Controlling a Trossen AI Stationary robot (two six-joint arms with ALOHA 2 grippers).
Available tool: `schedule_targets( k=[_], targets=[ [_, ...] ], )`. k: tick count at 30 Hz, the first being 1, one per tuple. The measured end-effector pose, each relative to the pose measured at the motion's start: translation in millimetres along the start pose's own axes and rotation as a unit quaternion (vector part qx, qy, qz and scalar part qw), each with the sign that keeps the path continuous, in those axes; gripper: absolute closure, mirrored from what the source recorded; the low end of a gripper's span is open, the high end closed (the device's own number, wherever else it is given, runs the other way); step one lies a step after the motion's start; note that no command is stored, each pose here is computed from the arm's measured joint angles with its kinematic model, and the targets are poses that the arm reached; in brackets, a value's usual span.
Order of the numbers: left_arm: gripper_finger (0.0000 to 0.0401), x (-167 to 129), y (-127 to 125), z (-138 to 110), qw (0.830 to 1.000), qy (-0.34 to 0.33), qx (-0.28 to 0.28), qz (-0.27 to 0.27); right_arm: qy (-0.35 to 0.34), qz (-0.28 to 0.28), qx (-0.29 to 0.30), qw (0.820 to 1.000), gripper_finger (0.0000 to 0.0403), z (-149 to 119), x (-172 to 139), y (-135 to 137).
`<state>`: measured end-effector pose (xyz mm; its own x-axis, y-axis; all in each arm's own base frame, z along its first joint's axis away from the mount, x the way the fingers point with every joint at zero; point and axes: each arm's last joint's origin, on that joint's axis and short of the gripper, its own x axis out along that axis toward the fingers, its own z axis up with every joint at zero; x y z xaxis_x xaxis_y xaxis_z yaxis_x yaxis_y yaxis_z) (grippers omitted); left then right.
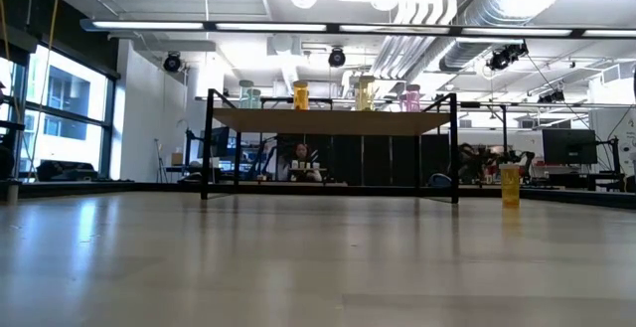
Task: Pick and place medicine bottles onto shelf by color
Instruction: Put the violet pill bottle on the shelf aligned with the other violet pill bottles
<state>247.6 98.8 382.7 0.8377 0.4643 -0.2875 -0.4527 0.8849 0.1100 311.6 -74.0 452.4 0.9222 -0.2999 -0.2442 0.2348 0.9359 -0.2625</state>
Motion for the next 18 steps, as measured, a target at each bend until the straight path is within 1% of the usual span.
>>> schedule_targets(
  k=[3,5,7,10,14,18],
  targets=[
    [0.03,10,-2,-4,1.0,0.012,0.002,-0.003,-0.035,0.077,-0.018,0.996,0.0197,2,0,-1],
    [0.03,18,-3,-8,1.0,0.025,0.003,-0.004,-0.039,0.106,-0.016,0.993,0.0197,1,1,-2],
    [0.03,24,-5,-11,1.0,0.03,0.004,-0.005,-0.038,0.113,-0.014,0.993,0.0197,0,2,-4],
    [0.03,36,-10,-12,1.0,0.02,-0.002,-0.01,-0.032,0.114,-0.014,0.993,0.0197,-1,1,-4],
    [0.03,51,-20,-10,0.999,-0.012,0.003,-0.03,-0.018,0.118,-0.013,0.993,0.0197,-4,1,-3],
    [0.03,58,-27,-9,0.998,-0.032,0.004,-0.047,0.001,0.128,-0.013,0.992,0.0197,-8,1,-2]
  ],
)
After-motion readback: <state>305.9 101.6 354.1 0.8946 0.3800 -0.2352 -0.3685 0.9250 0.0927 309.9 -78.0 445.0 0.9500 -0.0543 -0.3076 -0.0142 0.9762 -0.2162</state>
